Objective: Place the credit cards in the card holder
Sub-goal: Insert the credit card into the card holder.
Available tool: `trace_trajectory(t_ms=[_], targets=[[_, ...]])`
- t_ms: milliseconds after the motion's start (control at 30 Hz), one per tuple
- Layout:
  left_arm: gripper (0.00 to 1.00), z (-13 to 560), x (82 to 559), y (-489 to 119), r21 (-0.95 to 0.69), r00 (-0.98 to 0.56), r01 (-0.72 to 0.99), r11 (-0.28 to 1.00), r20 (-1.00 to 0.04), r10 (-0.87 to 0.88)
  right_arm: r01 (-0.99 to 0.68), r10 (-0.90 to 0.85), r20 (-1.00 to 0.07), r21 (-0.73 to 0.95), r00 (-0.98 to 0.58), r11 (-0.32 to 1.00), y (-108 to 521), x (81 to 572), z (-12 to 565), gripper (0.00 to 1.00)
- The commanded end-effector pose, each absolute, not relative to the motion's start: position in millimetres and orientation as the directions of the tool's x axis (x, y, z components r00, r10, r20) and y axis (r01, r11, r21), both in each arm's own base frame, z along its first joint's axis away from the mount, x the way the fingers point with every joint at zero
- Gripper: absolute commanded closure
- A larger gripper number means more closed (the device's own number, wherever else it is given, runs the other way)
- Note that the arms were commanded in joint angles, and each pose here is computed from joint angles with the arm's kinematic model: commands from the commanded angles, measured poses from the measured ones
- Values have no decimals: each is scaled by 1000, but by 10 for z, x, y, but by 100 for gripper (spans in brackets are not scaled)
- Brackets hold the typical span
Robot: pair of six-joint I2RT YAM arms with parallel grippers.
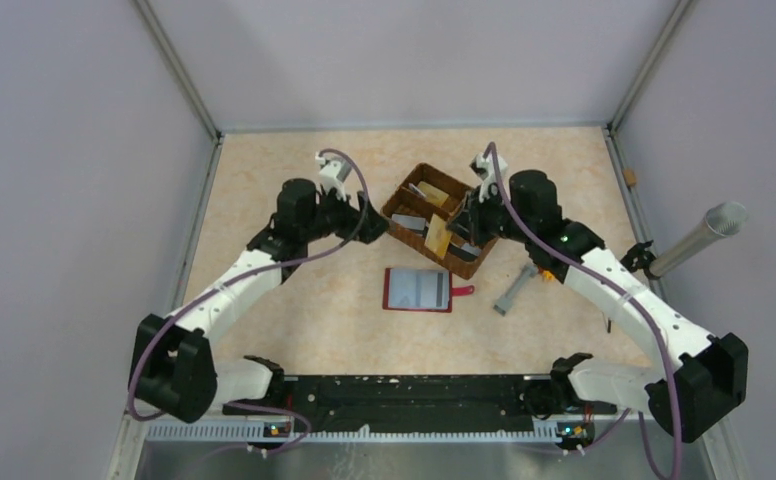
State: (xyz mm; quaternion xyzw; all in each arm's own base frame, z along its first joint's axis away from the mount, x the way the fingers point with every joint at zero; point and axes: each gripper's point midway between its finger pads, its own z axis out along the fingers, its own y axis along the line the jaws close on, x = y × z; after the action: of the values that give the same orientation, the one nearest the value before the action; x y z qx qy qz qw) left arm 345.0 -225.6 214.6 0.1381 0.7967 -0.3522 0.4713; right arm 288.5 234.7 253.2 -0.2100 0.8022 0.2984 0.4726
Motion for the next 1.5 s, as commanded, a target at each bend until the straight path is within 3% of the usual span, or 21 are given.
trace_trajectory(t_ms=[0, 167, 367, 433, 600, 767, 967, 1067, 1133, 1167, 1233, 1300, 1367, 1467], targets=[[10, 1997, 2612, -2587, -600, -658, 636, 485, -750, -63, -698, -121, -765, 495, -632, 517, 2559, 2192, 2302, 100], [8, 2029, 1813, -2754, -690, -714, 689, 224, -699, 40, -717, -214, -688, 627, -693, 307, 2692, 1764, 2155, 100], [7, 2030, 1402, -2834, -717, -728, 686, 127, -674, 127, -704, -283, -650, 690, -705, 169, 2837, 1561, 2125, 100], [15, 2054, 1303, -2893, -731, -734, 677, 86, -661, 155, -711, -293, -654, 684, -697, 163, 2872, 1559, 2124, 100], [53, 2027, 1208, -3008, -737, -731, 674, 48, -657, 186, -716, -298, -660, 684, -690, 142, 2908, 1548, 2151, 100], [76, 1997, 1239, -3057, -737, -733, 673, 57, -656, 179, -719, -301, -663, 680, -686, 140, 2905, 1536, 2153, 100], [83, 1988, 1281, -3091, -741, -742, 668, 67, -655, 145, -724, -299, -669, 678, -680, 128, 2904, 1517, 2179, 100], [97, 1977, 1309, -3099, -742, -745, 666, 78, -654, 133, -725, -293, -672, 677, -680, 131, 2900, 1518, 2194, 100], [100, 1988, 1304, -3099, -741, -743, 668, 69, -658, 119, -725, -283, -672, 670, -684, 161, 2895, 1559, 2180, 100], [100, 2002, 1299, -3093, -736, -737, 674, 62, -667, 106, -724, -279, -671, 666, -687, 180, 2887, 1576, 2164, 92], [100, 2021, 1304, -3075, -721, -724, 690, 62, -685, 81, -718, -265, -669, 662, -695, 213, 2873, 1607, 2131, 59], [100, 2052, 1297, -3055, -708, -711, 703, 62, -700, 65, -712, -244, -668, 668, -702, 218, 2871, 1602, 2118, 40], [100, 2083, 1293, -3042, -702, -705, 710, 61, -708, 51, -696, -228, -658, 685, -717, 215, 2871, 1579, 2083, 35], [100, 2131, 1290, -3024, -696, -698, 716, 59, -715, 27, -673, -204, -642, 710, -739, 207, 2873, 1546, 2037, 35]])
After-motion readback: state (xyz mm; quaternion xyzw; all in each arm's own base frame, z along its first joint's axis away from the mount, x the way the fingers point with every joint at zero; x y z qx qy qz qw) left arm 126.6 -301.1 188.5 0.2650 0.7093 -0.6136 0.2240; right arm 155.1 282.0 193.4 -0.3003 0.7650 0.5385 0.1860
